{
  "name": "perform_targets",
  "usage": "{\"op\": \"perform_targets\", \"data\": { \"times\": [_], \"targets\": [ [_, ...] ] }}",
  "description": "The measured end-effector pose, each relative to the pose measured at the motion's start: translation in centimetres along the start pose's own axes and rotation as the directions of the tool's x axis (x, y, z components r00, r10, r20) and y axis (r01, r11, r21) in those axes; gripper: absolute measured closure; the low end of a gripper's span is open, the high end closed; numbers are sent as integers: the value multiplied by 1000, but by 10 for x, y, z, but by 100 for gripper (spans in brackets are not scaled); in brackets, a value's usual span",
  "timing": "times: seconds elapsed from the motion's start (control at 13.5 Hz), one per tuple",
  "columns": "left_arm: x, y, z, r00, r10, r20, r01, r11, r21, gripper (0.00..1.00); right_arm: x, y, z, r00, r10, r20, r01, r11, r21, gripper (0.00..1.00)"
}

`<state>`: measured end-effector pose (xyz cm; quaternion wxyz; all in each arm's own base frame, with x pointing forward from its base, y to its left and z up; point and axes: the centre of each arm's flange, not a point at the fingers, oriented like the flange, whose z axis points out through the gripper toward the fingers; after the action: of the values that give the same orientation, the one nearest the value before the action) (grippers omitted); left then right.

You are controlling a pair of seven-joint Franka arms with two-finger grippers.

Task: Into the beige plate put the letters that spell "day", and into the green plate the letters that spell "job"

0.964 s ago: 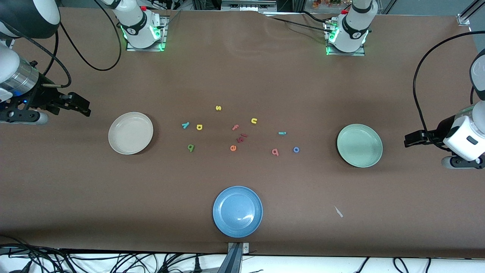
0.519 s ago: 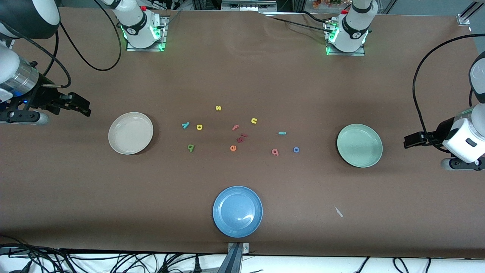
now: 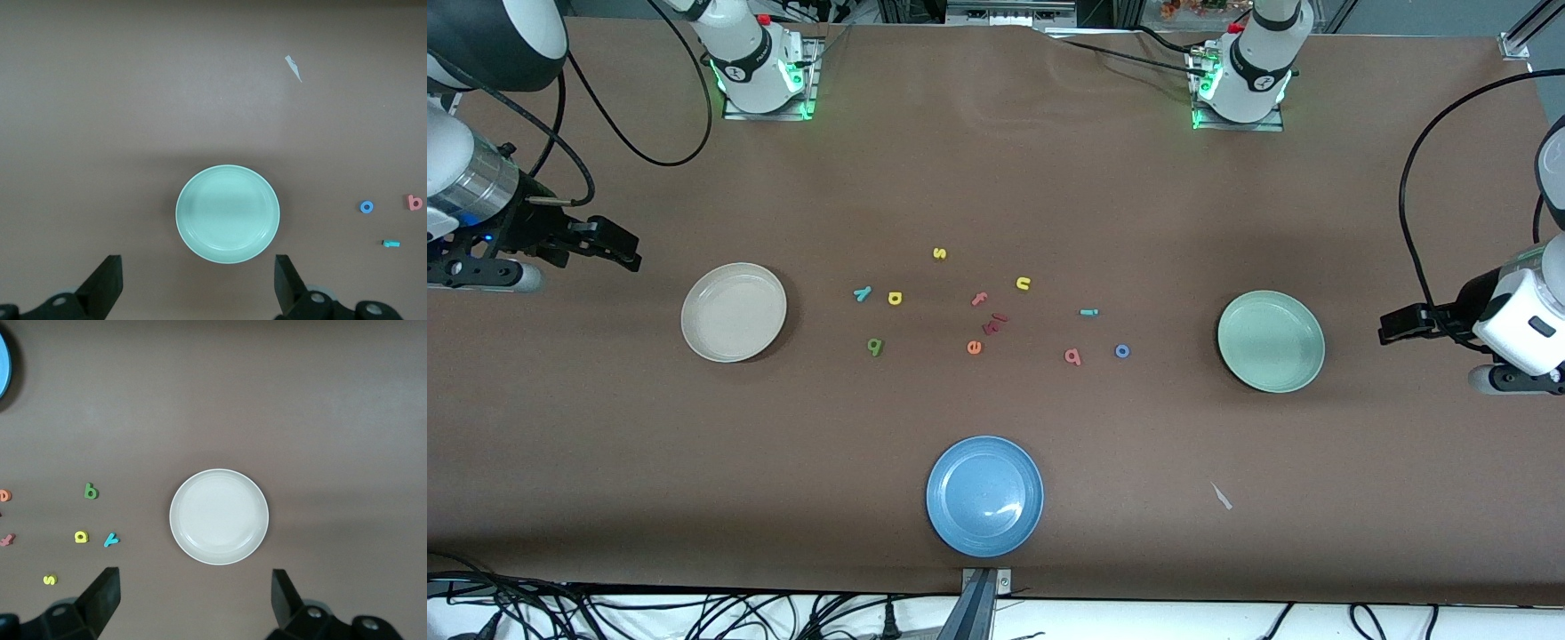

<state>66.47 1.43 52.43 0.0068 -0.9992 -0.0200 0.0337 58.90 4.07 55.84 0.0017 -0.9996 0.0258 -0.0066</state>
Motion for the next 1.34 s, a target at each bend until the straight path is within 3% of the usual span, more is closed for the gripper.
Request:
{"op": "perform_targets", "data": {
  "times": [1.34],
  "targets": [
    [-6, -4, -5, 1000, 4, 18, -4, 1000, 1, 0, 0, 0, 0, 1000, 0, 4, 0, 1000, 0, 0]
  ]
}}
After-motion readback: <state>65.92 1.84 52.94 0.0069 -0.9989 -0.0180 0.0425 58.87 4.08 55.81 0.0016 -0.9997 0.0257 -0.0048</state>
